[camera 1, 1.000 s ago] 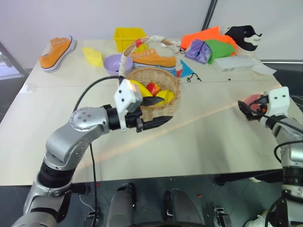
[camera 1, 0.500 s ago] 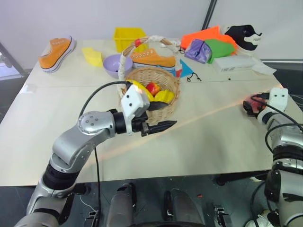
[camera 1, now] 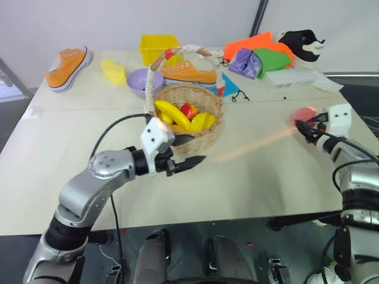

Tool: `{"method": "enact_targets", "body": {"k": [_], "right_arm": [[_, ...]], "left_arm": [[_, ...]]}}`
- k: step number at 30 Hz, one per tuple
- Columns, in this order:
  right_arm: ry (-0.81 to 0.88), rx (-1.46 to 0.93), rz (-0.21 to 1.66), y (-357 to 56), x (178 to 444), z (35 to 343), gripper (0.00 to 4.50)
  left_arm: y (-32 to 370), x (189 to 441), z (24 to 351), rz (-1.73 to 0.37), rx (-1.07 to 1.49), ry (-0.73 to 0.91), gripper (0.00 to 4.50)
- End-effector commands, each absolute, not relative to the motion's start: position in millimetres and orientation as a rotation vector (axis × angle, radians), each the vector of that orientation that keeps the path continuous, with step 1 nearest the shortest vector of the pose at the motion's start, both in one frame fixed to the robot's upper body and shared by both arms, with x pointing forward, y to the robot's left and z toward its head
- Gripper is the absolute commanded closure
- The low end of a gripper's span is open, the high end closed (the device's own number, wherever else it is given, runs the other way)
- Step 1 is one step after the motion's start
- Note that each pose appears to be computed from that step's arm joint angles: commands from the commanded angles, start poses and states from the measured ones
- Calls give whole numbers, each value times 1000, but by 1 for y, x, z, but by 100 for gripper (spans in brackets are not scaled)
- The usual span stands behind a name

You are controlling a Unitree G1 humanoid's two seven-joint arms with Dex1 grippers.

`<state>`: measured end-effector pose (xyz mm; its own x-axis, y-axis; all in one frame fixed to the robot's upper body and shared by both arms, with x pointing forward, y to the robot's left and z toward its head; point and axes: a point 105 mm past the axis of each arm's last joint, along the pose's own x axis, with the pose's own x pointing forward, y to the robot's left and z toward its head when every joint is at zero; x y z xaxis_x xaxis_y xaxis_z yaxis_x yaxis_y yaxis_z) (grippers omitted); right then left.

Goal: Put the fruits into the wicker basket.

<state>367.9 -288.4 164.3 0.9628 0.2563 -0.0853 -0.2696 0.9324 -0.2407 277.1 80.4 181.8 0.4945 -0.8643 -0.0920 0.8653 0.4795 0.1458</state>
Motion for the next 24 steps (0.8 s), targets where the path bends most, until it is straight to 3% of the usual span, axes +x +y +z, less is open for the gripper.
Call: {"method": "enact_targets", "body": {"k": [1,5,11,15,19,24], "right_arm": [[-133,-235,844,-163,312,219,215],[-142,-213,999,-113,292,230,215],[-173,-226,888,-52,334,245,215],[-127,-250,793,-33,365,233,215],[-171,-263,831,-28,358,237,17],[-290,-306,927,-47,327,255,7]], "left_arm": [[130,283,188,-905,199,-26,137],[154,283,189,-857,222,-41,137],[173,283,195,-816,245,-80,137],[169,282,196,-813,247,-93,137],[166,281,196,-805,245,-96,137],[168,280,196,-790,244,-93,137]]}}
